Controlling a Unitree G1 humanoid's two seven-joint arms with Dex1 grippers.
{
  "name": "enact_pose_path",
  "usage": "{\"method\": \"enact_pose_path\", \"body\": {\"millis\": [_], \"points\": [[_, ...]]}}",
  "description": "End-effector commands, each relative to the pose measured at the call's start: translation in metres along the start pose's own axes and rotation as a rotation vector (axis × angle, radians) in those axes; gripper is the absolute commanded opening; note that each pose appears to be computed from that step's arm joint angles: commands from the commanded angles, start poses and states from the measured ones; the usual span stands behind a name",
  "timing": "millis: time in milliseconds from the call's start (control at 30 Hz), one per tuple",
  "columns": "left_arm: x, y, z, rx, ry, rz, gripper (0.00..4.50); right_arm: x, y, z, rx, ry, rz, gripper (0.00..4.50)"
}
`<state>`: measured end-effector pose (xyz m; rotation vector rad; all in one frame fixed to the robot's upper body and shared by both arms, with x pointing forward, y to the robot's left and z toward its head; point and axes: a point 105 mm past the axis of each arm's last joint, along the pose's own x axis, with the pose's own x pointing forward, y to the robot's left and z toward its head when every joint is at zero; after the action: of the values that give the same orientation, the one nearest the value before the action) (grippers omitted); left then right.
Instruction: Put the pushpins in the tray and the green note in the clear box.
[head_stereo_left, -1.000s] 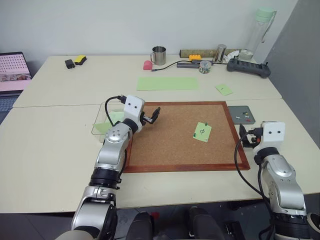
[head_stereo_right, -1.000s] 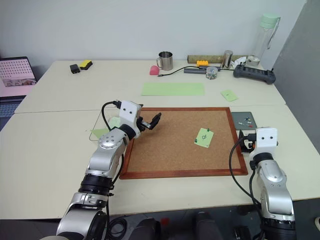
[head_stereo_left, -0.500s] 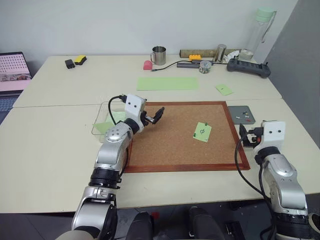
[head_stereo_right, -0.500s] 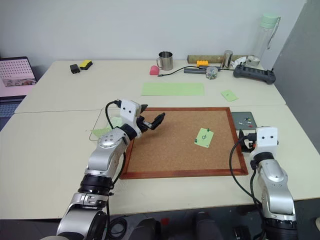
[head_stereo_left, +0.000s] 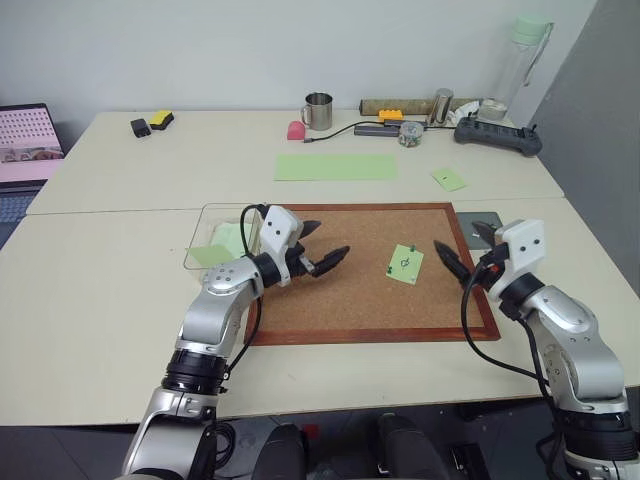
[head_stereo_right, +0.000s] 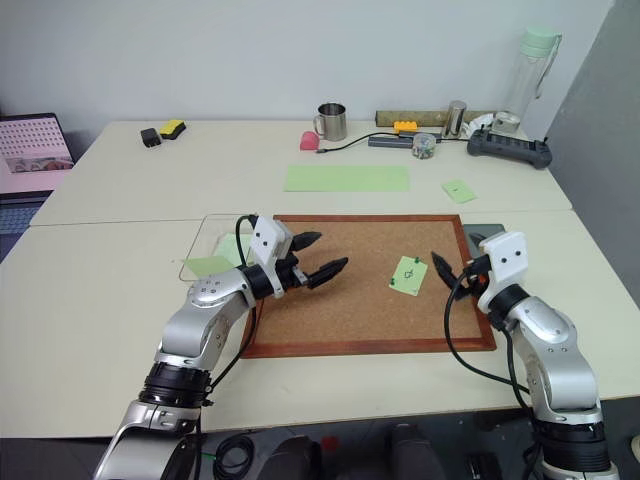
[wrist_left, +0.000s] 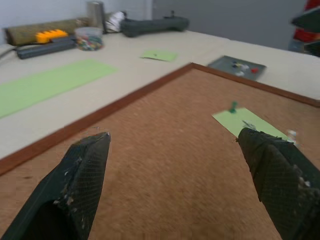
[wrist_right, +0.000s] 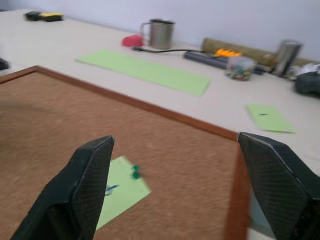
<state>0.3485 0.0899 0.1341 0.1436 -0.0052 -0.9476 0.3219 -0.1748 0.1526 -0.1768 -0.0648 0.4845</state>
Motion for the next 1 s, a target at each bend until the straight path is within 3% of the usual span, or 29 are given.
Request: {"method": "enact_pose_path", "body": {"millis": [33, 200, 833, 967, 1000], "points": [[-0.005, -0.02, 0.009, 0.039, -0.007, -0.138, 4.34, 0.002, 0.007, 0.013, 0.006, -0.031, 0.074, 4.14], [-0.005, -0.024, 0.004, 0.048, 0.0, -0.146, 4.34, 0.011, 0.008, 0.007, -0.014, 0.0, 0.081, 4.14], [0.008, -0.039, -0.004, 0.033, -0.003, -0.145, 0.73, 0.044, -0.001, -0.015, 0.018, 0.059, -0.022, 4.14], [0.009, -0.042, -0.011, 0.03, 0.025, -0.156, 0.06, 0.049, 0.005, -0.02, 0.027, 0.077, -0.013, 4.14], [0.009, -0.043, -0.012, 0.025, 0.03, -0.158, 0.06, 0.049, 0.005, -0.021, 0.028, 0.079, -0.014, 4.14]]}}
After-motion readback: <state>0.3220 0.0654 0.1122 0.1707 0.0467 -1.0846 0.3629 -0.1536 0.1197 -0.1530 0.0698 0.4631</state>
